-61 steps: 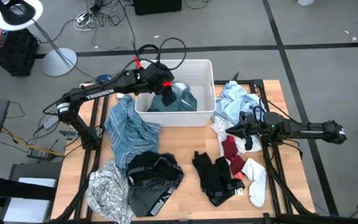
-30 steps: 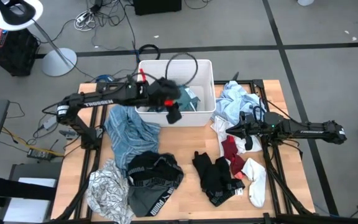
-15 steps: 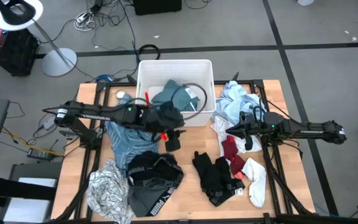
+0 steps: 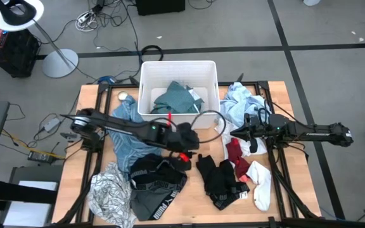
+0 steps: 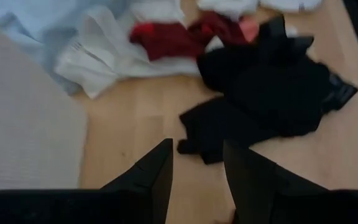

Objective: Sort clothes
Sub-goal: Put the right black boxers into the laundry bin

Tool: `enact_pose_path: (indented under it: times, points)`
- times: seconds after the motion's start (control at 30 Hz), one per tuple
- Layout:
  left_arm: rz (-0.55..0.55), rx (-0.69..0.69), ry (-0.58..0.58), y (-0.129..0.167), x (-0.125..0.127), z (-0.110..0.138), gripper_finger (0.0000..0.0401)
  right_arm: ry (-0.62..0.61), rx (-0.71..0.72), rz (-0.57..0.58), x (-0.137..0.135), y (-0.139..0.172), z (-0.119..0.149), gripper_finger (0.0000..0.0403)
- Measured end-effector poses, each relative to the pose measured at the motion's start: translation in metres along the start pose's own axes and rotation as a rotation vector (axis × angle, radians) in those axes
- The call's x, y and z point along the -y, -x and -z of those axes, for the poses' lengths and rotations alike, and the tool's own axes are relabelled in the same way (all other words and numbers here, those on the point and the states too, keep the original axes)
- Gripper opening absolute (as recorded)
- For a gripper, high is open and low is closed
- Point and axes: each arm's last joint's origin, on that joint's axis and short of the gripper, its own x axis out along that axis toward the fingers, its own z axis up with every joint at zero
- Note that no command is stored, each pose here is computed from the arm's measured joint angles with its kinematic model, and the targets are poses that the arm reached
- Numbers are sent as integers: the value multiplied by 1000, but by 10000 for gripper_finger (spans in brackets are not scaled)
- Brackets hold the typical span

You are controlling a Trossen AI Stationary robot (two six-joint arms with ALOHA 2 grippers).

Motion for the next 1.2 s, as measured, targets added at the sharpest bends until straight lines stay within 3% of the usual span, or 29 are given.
enact_pose_path:
  times: [0.43,1.03,1.2]
  points:
    - [72,-119,-207,-73,12,22,147,0,-1,0,0,0,0,20]
    - [127,-37,-204,-107,17,24,147,1,6,-2,0,0,-1,20]
    - [132,-34,-202,-131,21,33,147,2,20,-5,-1,-1,-2,20]
